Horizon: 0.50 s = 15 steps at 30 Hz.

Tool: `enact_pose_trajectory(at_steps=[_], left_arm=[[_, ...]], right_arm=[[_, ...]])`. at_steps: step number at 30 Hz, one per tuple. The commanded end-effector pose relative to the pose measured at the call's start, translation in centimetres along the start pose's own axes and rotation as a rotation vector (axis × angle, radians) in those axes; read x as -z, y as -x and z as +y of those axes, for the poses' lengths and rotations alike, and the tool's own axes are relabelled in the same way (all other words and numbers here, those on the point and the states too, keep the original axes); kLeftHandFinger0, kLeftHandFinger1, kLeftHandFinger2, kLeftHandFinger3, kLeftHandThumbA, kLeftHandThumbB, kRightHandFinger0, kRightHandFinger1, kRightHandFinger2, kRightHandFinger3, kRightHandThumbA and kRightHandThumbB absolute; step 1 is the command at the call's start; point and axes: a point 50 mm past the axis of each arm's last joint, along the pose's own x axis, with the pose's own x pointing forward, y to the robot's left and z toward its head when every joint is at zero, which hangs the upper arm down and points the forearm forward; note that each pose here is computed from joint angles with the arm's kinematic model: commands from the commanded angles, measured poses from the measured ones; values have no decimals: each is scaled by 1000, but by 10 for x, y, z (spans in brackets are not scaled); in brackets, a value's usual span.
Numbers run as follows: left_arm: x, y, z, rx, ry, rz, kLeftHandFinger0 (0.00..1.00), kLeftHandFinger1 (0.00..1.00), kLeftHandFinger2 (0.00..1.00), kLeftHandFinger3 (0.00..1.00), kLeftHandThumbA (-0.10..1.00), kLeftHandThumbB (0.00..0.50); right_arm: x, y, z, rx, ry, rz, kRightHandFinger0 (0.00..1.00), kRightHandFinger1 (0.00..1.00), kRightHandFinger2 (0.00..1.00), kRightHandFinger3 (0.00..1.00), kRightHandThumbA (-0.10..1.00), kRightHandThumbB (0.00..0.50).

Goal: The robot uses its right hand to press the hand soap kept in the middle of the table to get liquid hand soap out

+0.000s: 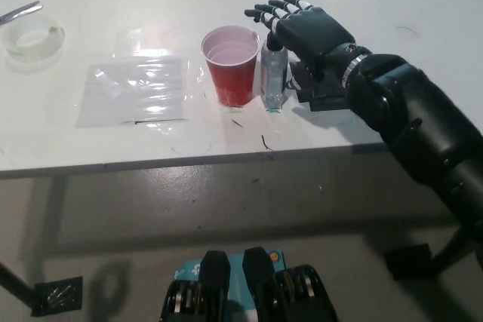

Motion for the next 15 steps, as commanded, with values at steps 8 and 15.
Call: enact_pose_trajectory(at_steps=[8, 15], left_arm=[[-24, -12, 4, 31, -28, -86, 316, 393, 472, 595, 412, 0], [-25, -10, 2, 25, -32, -99, 336, 406, 477, 596, 438, 0]], right_arm=[[-20, -2, 37, 8, -108, 1, 1000, 1000, 1000, 1000, 1000, 451], [-15, 4, 50, -25, -48, 17, 1000, 1000, 1000, 1000, 1000, 433]])
